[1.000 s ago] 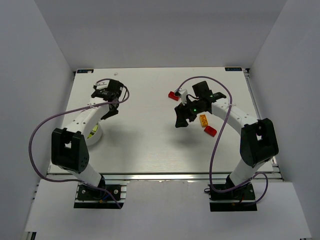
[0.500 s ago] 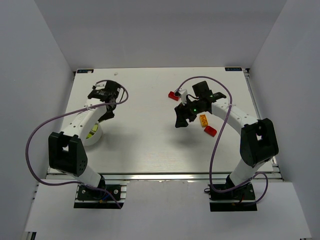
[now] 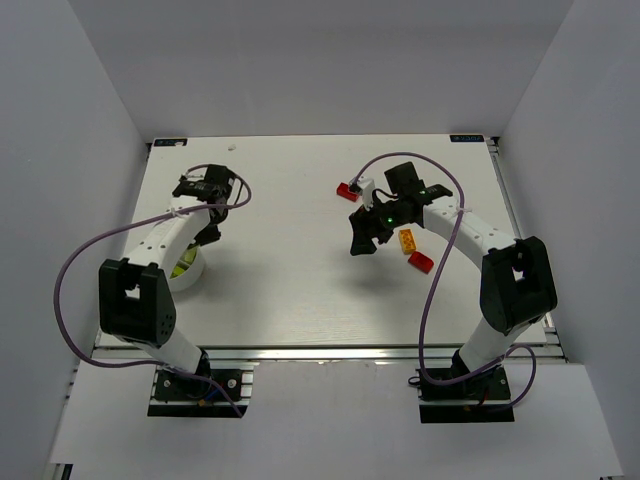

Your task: Sort the legos into containers by color

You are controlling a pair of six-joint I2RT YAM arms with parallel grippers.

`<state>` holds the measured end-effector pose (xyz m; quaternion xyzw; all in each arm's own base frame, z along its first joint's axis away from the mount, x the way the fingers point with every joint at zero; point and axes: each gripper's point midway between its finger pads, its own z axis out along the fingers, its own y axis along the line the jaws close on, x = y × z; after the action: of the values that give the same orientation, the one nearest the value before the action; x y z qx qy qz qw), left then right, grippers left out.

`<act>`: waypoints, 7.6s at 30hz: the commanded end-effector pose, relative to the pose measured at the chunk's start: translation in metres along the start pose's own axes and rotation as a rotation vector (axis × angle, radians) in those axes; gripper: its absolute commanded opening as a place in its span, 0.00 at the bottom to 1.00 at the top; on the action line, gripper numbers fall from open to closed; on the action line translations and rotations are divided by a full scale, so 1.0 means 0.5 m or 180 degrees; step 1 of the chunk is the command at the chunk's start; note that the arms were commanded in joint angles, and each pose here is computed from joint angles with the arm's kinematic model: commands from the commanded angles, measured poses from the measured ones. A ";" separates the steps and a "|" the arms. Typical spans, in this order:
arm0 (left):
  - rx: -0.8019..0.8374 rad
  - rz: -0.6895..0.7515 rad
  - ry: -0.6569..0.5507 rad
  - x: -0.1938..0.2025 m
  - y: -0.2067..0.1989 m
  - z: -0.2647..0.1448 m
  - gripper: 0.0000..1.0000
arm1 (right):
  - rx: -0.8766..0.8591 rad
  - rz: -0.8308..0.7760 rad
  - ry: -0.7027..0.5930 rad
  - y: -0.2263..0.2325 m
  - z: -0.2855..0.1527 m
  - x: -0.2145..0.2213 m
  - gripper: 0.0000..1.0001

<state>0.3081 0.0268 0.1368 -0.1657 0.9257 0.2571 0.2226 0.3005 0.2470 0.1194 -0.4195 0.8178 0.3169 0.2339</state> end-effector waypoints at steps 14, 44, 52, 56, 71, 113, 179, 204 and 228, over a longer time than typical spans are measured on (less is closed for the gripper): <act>-0.0243 0.0054 -0.0073 -0.019 0.020 0.022 0.60 | -0.0007 -0.0087 -0.0101 0.006 -0.019 -0.025 0.75; 0.2741 -0.1442 -0.1180 -0.171 -0.073 -0.332 0.98 | 0.2433 0.1066 0.0768 -0.306 -0.150 0.107 0.68; 0.2761 -0.1548 -0.1333 -0.166 -0.046 -0.350 0.98 | 0.2298 0.1317 0.0977 -0.305 -0.128 0.159 0.67; 0.2757 -0.1573 -0.1356 -0.164 -0.038 -0.354 0.98 | 0.2114 0.1410 0.0969 -0.298 -0.104 0.157 0.66; 0.2689 -0.1669 -0.1327 -0.134 -0.017 -0.350 0.98 | 0.2052 0.1566 0.0980 -0.320 -0.064 0.157 0.67; 0.3402 -0.2175 -0.2236 -0.208 0.114 -0.581 0.98 | -0.1933 -0.0594 -0.2441 0.383 0.248 -0.626 0.00; 0.3947 -0.0820 -0.0426 -0.048 -0.143 -0.418 0.63 | -0.1393 -0.2343 -0.2680 0.382 0.075 -0.457 0.00; 0.2579 -0.1008 -0.0277 -0.054 -0.064 -0.306 0.00 | -0.0922 -0.2012 -0.2426 0.317 0.097 -0.447 0.90; 0.0930 -0.1805 -0.0352 -0.149 0.175 -0.026 0.00 | -0.0693 -0.1707 -0.1959 0.254 0.042 -0.276 0.00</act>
<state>0.3091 0.1021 0.1980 -0.3856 0.8656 0.0802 0.3091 0.2745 0.3966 0.2175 -0.5302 0.5458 0.4407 0.4763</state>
